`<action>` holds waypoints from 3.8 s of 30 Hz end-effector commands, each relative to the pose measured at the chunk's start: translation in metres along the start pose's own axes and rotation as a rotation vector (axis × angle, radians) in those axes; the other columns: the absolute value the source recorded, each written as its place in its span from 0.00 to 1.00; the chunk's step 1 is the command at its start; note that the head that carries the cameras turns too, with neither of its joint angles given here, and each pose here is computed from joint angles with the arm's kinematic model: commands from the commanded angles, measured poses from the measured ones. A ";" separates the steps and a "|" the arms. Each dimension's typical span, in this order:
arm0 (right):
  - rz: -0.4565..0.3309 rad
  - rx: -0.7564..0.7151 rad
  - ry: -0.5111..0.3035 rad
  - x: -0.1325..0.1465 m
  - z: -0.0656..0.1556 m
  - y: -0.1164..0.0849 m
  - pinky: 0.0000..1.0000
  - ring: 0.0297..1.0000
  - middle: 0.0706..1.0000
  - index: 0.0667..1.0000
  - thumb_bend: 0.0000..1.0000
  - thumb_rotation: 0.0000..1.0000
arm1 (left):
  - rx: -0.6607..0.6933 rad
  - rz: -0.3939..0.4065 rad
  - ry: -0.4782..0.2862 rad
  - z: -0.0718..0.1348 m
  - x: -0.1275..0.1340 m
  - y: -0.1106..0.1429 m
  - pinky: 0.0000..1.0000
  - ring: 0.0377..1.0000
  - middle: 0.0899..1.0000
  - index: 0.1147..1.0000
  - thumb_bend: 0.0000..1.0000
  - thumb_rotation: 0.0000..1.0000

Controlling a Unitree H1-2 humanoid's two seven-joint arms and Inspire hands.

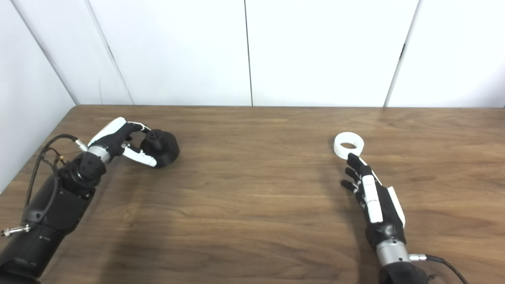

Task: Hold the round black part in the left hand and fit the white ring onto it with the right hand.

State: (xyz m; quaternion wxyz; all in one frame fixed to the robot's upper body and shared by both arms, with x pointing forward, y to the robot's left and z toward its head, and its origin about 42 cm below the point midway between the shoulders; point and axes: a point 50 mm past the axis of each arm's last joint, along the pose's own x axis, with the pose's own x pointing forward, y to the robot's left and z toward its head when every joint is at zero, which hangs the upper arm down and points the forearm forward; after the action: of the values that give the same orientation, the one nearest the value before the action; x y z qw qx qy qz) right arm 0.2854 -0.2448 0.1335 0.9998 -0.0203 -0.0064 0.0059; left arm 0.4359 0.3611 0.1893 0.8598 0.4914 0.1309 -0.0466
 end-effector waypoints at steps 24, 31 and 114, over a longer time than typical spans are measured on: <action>0.011 -0.016 -0.018 0.001 0.010 -0.001 0.85 0.92 0.92 0.89 0.58 1.00 | 0.075 -0.004 -0.174 0.030 -0.017 -0.005 0.88 0.97 0.91 0.60 0.86 0.20; 0.021 -0.013 -0.024 0.002 0.012 0.001 0.85 0.93 0.92 0.89 0.57 1.00 | 0.105 -0.056 -0.237 0.044 -0.028 -0.022 0.88 0.98 0.90 0.58 0.87 0.20; -0.182 -0.845 -0.330 0.081 0.111 -0.042 0.92 0.95 0.88 0.71 0.85 0.33 | 0.068 -0.327 -0.630 0.138 -0.133 -0.128 0.88 0.98 0.91 0.57 0.89 0.22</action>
State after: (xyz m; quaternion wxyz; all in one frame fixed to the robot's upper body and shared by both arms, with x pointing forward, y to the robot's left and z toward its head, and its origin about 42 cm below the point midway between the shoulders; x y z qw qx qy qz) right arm 0.3548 -0.2863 0.2246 0.8962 -0.4175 -0.1242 -0.0840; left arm 0.3049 0.1731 0.1805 0.8265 0.4506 -0.0527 -0.3333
